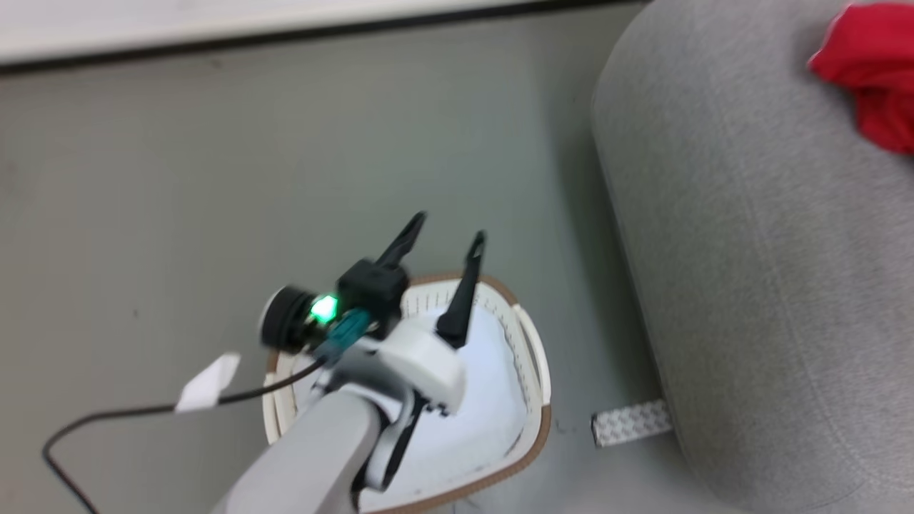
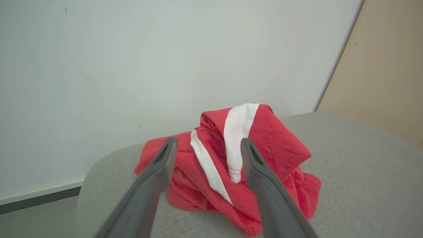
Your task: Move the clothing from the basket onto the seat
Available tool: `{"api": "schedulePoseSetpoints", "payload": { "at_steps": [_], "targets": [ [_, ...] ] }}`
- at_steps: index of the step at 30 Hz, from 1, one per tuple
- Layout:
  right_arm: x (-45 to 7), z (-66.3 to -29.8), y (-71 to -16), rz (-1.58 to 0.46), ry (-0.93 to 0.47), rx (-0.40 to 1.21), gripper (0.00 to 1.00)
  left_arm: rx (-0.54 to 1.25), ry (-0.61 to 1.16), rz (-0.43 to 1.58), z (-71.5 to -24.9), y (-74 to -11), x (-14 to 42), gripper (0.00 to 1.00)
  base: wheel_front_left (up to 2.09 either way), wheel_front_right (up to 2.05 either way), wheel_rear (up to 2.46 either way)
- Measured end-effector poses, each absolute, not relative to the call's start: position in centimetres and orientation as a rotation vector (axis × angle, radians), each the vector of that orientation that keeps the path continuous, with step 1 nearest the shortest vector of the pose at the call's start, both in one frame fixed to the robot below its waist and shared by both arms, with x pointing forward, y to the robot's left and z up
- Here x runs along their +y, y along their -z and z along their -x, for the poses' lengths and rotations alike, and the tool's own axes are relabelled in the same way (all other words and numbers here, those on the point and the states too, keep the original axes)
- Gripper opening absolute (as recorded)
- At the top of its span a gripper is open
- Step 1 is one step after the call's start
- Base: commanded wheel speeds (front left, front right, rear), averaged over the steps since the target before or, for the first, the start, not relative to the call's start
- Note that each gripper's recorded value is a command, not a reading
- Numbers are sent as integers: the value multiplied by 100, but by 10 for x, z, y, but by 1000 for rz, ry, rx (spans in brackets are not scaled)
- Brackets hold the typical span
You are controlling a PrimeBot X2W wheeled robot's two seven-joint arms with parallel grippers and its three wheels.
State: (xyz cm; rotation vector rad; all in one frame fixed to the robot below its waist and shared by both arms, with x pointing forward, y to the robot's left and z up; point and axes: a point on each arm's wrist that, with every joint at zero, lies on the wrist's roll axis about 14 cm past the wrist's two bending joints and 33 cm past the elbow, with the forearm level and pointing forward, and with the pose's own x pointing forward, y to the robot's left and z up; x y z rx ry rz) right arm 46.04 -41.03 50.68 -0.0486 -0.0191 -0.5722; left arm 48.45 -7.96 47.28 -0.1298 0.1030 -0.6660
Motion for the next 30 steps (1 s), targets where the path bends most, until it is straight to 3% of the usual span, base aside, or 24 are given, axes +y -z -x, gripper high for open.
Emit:
{"api": "schedulePoseSetpoints", "payload": {
  "at_steps": [14,30],
  "targets": [
    [-326,-387,-519,82,348,-72,100,57,344,140,-433,-480,32,100,0,0,0],
    [-252,-351,-491,-66,157,-36,100,32,43,125,-369,-480,136,100,0,0,0]
  ]
}}
